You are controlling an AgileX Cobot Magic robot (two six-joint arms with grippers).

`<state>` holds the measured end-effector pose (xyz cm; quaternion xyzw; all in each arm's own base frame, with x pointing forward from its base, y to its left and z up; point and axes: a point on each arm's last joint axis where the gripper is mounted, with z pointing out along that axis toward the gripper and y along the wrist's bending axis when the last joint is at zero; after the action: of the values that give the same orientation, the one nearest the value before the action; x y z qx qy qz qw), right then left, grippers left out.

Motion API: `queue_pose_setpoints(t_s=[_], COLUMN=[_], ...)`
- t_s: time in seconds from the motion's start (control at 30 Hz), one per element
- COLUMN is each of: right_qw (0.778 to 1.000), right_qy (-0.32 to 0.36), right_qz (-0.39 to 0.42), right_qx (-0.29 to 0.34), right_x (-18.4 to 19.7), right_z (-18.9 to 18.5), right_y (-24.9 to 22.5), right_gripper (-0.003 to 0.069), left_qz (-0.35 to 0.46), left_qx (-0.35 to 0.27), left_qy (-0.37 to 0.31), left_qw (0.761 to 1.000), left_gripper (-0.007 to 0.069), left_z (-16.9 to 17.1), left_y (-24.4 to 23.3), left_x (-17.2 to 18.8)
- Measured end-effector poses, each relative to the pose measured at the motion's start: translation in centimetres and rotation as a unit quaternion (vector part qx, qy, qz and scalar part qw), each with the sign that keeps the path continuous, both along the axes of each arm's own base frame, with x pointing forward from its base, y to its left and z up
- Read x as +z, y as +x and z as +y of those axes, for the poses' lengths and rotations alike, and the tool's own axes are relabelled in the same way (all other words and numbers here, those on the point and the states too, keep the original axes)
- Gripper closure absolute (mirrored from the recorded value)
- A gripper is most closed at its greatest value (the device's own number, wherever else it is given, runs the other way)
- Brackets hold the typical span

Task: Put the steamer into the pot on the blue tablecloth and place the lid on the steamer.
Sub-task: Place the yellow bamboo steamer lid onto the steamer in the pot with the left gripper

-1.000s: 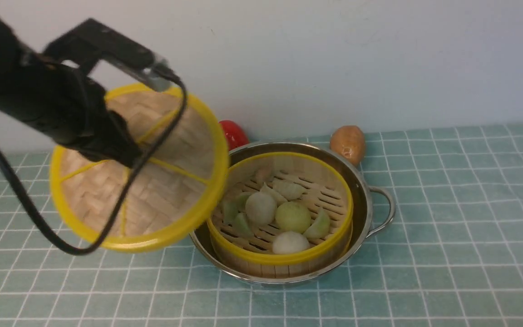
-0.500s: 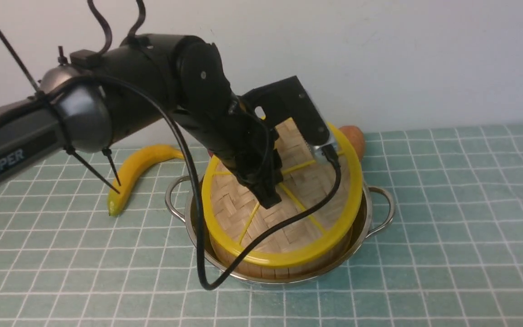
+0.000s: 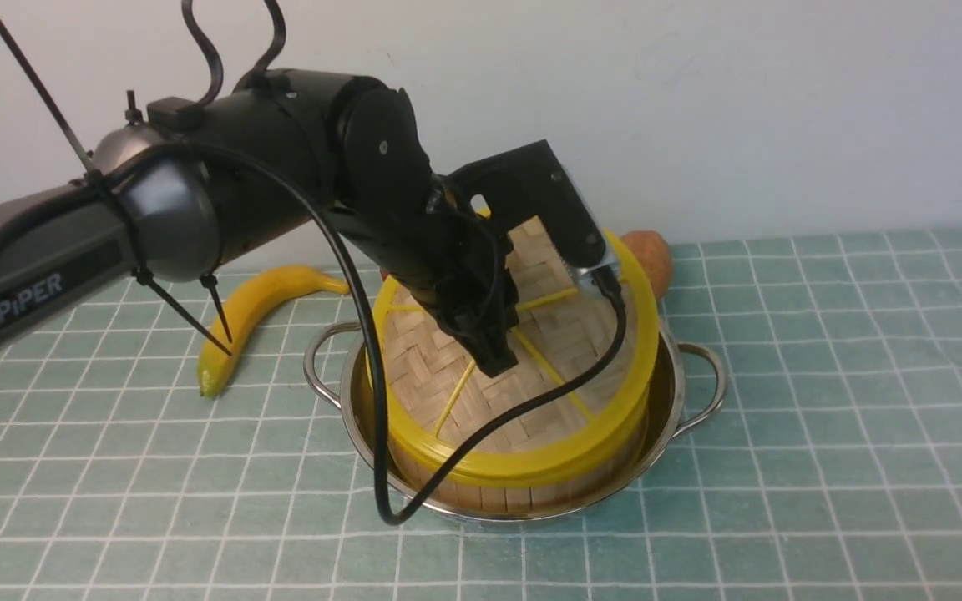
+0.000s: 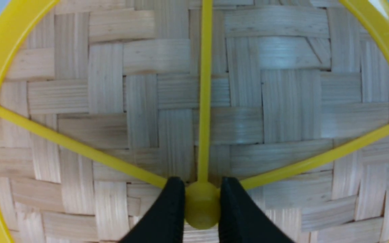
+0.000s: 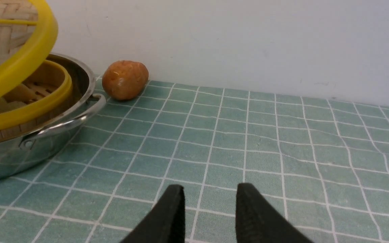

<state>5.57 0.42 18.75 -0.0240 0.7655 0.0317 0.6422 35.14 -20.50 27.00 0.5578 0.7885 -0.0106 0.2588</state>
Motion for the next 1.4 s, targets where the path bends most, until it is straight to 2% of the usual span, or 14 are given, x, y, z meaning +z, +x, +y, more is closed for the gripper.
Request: queue_pose_setpoints(t_s=[0.33,0.67,1.1,1.4], right_qw=[1.0,1.0,1.0,1.0], right_qy=[0.0,0.0,0.0,0.0], right_qz=[0.0,0.0,0.0,0.0], right_qx=[0.0,0.0,0.0,0.0], right_x=[0.0,0.0,0.0,0.0], right_z=[0.0,0.0,0.0,0.0], right_y=[0.0,0.0,0.0,0.0], right_gripper=[0.0419,0.0419,0.0419,0.0419], left_qz=[0.0,0.013,0.016,-0.002], left_qx=[0.011,0.02,0.027,0.026], left_qy=[0.005,0.007,0.006,-0.002], left_qw=[1.0,1.0,0.999,1.0], left_gripper=[0.0509,0.0509,0.0509,0.0509], left_z=[0.1,-0.5,-0.4,-0.3], left_y=[0.2,1.2,1.1,1.0], left_x=[-0.3,-2.5,-2.3,-0.4])
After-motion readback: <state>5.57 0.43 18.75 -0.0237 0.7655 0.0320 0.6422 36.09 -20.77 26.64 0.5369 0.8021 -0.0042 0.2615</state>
